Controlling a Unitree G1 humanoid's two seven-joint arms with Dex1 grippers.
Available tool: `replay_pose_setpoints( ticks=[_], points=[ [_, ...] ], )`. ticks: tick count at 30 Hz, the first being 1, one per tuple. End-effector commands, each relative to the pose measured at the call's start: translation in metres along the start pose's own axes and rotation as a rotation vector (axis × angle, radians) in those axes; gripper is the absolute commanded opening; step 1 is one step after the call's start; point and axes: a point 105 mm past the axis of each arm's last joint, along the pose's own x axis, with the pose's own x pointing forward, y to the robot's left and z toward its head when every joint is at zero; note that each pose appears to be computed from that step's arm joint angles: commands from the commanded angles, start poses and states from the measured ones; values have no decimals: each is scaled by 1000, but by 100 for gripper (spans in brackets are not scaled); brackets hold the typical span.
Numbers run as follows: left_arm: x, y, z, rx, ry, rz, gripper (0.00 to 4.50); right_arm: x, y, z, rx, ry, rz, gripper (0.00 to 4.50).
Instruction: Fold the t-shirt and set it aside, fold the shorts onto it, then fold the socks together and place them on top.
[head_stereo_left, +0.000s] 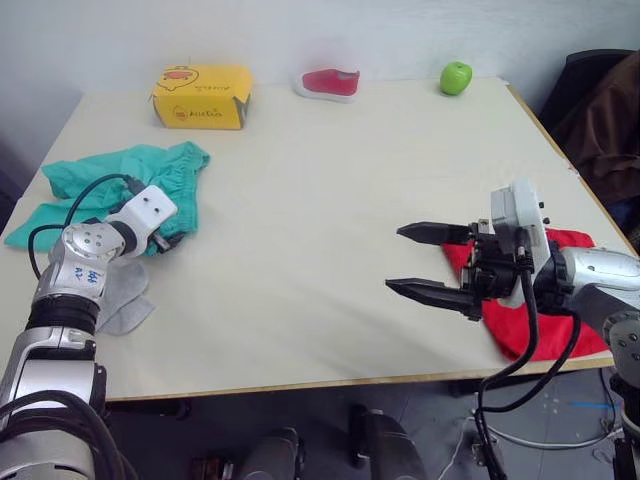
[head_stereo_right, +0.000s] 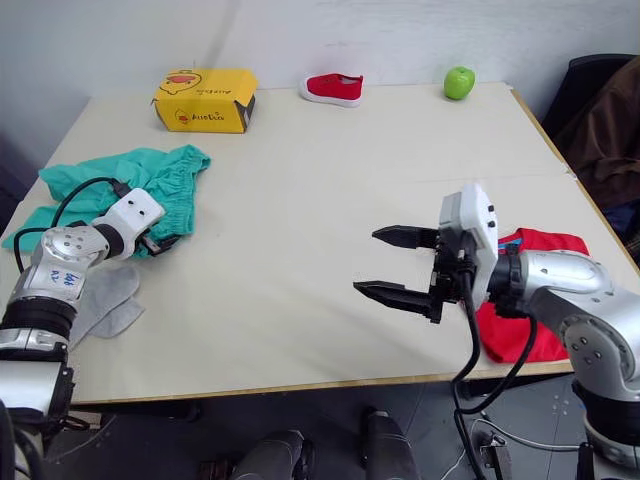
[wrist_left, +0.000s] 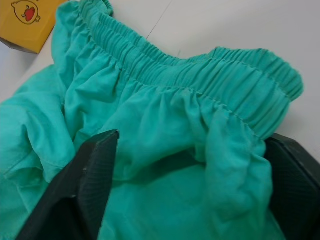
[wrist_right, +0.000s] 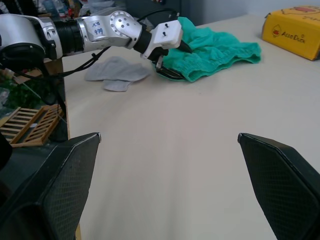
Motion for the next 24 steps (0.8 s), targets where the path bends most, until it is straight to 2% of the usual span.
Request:
replay_pose_setpoints(
  ticks=[1,6,10,12,13,15,17,19,20,24],
  points=[
    [2,0,-5,9,16,-6,297,-7,2,12,-56,-18,-30,450],
    [5,0,2,-10,-19,-11,140,-13,0,8,-58,8,-65,450],
    [10,-9,24,-64,-107,-67,10,-14,0,7,-60,16,-77,450],
    [11,-16,39,-70,-159,-107,2,-15,-1,7,-60,19,-80,450],
    [12,-25,58,-69,-220,-156,2,-16,0,7,-59,24,-83,450],
    [6,-71,128,-25,-435,-381,2,-19,2,2,-55,46,-92,450],
    [-7,-99,160,10,-530,-511,2,-20,2,-1,-55,57,-98,450],
    [-25,-144,192,70,-617,-698,2,-21,-1,-4,-59,66,-121,450],
    [-34,-164,203,97,-642,-788,2,-21,-1,-6,-63,71,-131,450],
    [-52,-205,218,120,-651,-950,2,-19,-3,-13,-81,101,-155,450]
  ],
)
